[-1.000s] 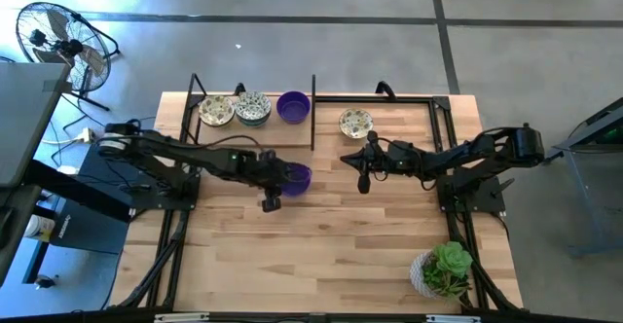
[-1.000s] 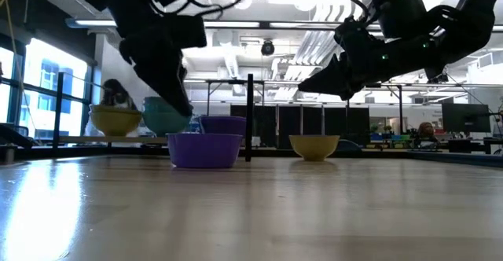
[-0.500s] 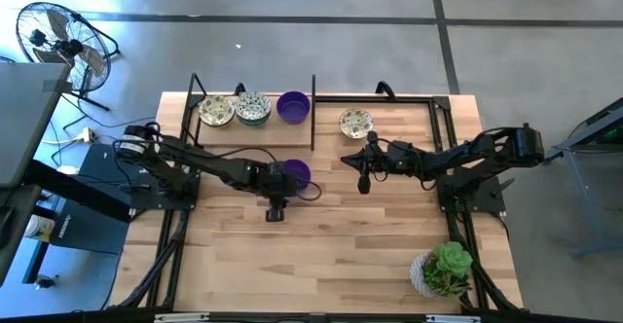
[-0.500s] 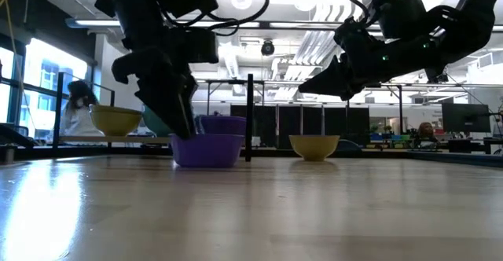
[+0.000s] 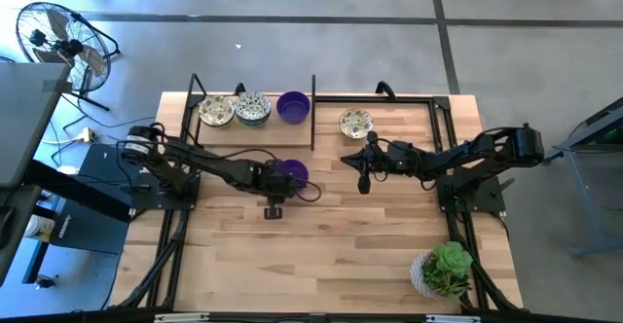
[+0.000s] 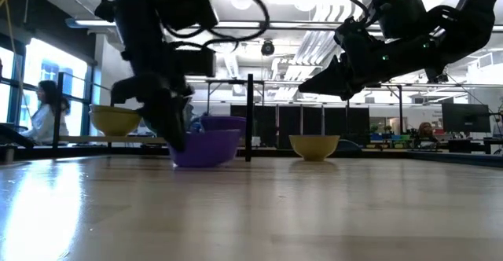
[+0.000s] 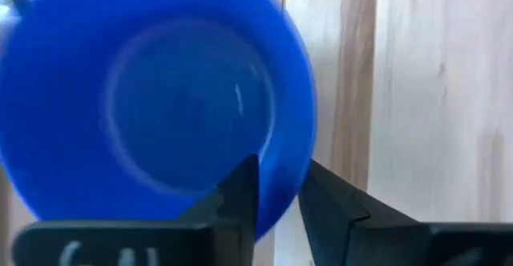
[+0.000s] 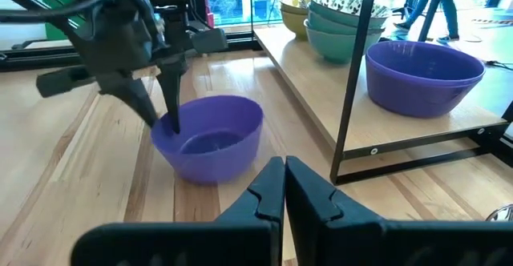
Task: Pick & Place Mini bowls
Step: Stack the violet bowl on top of the other violet bowls on the shelf
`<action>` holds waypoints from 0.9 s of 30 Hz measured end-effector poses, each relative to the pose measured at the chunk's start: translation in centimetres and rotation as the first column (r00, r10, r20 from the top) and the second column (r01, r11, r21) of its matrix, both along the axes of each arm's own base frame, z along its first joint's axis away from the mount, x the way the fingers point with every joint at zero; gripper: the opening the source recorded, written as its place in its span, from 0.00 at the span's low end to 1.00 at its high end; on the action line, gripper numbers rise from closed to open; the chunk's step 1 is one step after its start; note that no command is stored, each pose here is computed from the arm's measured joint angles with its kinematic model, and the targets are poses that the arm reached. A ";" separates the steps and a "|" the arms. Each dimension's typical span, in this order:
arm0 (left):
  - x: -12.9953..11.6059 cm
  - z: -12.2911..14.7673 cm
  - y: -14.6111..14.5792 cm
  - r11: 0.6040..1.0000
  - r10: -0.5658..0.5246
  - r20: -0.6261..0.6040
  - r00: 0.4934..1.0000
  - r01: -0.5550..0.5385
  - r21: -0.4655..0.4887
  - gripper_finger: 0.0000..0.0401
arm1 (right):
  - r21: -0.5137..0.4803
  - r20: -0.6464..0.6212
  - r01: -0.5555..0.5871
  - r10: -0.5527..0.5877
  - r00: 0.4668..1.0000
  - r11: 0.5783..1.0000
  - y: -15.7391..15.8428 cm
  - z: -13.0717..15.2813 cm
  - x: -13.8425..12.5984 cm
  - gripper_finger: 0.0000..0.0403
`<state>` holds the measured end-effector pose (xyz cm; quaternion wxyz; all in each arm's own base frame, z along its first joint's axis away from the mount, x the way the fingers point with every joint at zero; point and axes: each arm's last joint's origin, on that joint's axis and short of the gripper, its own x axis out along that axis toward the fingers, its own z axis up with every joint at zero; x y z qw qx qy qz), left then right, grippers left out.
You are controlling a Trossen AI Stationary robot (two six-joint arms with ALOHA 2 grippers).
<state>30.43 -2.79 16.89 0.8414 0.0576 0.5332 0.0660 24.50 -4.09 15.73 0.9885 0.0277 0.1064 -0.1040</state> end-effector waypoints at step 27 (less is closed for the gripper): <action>-1.9 10.4 9.3 0.979 0.180 0.135 0.974 -0.191 0.066 0.01 | 0.002 -0.004 -0.006 0.006 1.000 1.000 0.1 0.0 0.0 0.00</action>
